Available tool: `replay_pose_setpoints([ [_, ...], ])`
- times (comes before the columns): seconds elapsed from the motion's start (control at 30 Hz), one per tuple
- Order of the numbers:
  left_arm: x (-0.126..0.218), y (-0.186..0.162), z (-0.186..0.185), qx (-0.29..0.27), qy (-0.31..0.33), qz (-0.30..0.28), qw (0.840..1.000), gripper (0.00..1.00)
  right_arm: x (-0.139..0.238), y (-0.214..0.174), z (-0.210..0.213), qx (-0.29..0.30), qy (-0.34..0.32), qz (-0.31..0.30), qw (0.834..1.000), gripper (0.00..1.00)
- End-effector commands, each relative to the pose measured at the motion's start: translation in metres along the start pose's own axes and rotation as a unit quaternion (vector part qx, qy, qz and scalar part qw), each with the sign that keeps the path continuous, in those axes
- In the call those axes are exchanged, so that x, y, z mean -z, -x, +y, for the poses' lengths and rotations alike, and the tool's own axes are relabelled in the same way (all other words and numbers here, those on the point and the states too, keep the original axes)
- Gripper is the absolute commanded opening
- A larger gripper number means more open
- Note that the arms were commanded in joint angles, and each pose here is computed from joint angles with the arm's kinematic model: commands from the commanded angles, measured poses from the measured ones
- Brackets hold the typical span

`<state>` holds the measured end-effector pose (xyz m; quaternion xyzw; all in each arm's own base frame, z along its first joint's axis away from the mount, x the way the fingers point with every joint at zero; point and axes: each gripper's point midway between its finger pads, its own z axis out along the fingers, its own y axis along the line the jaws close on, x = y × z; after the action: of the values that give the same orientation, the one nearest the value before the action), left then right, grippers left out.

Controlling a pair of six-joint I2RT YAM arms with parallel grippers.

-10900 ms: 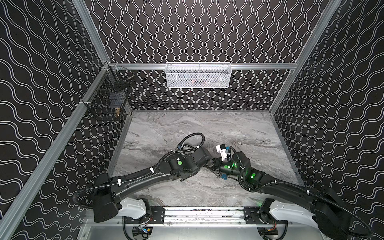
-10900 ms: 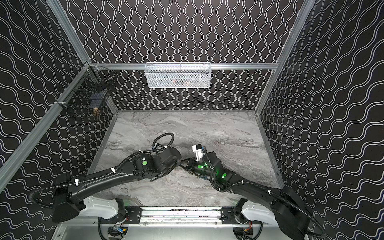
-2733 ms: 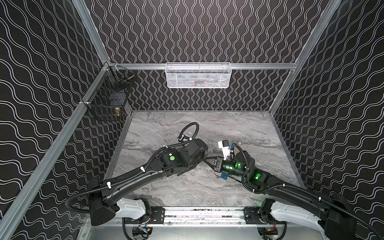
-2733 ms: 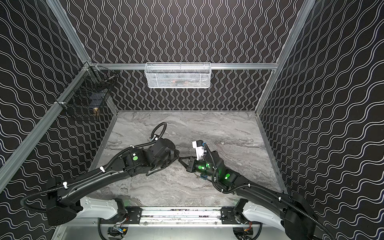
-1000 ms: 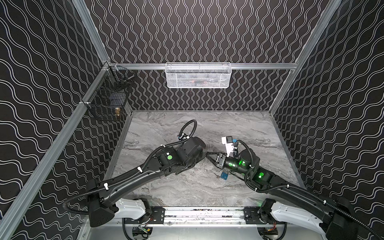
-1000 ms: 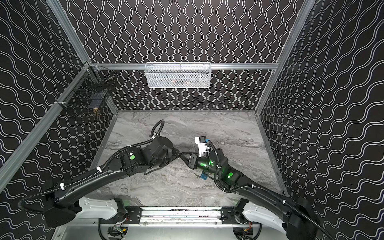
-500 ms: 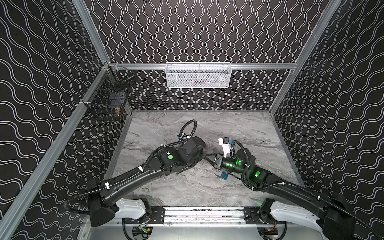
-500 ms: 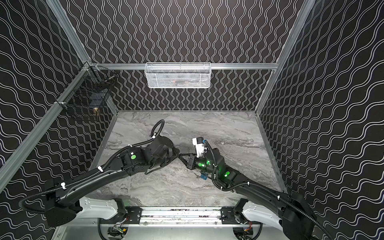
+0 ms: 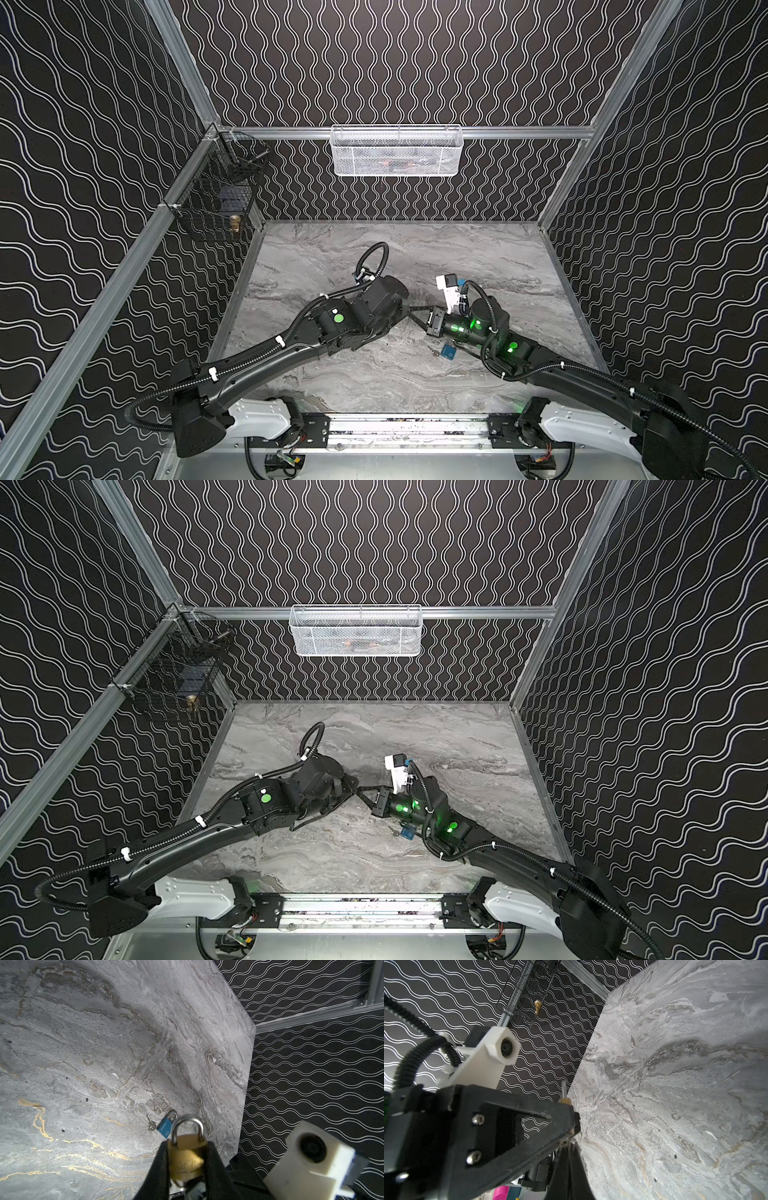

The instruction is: Unlock with the key

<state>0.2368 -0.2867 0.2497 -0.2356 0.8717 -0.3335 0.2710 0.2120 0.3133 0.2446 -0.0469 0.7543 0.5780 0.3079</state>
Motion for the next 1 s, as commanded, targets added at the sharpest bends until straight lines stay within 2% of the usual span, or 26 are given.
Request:
replay_pose_setpoints([
  [0.0,0.006,-0.004,-0.045,0.025,-0.094,0.022,0.995,0.00,0.002,0.004,0.020,-0.029,0.049,-0.005,0.998,0.00],
  [0.17,0.007,-0.014,-0.061,0.029,-0.139,0.049,0.989,0.00,0.005,0.011,0.033,-0.078,0.092,-0.010,0.993,0.00],
  [0.33,0.009,-0.020,-0.073,0.029,-0.168,0.068,0.983,0.00,0.010,0.021,0.044,-0.135,0.152,-0.010,0.979,0.00],
  [0.67,0.015,-0.022,-0.081,0.039,-0.198,0.078,0.976,0.00,0.016,0.019,0.035,-0.205,0.164,-0.011,0.965,0.00],
  [0.73,0.016,-0.021,-0.082,0.038,-0.201,0.075,0.976,0.00,0.018,0.019,0.038,-0.193,0.171,-0.013,0.966,0.00],
  [0.97,0.015,-0.010,-0.059,0.003,-0.138,0.042,0.990,0.00,0.019,0.014,0.035,-0.118,0.122,-0.001,0.985,0.00],
])
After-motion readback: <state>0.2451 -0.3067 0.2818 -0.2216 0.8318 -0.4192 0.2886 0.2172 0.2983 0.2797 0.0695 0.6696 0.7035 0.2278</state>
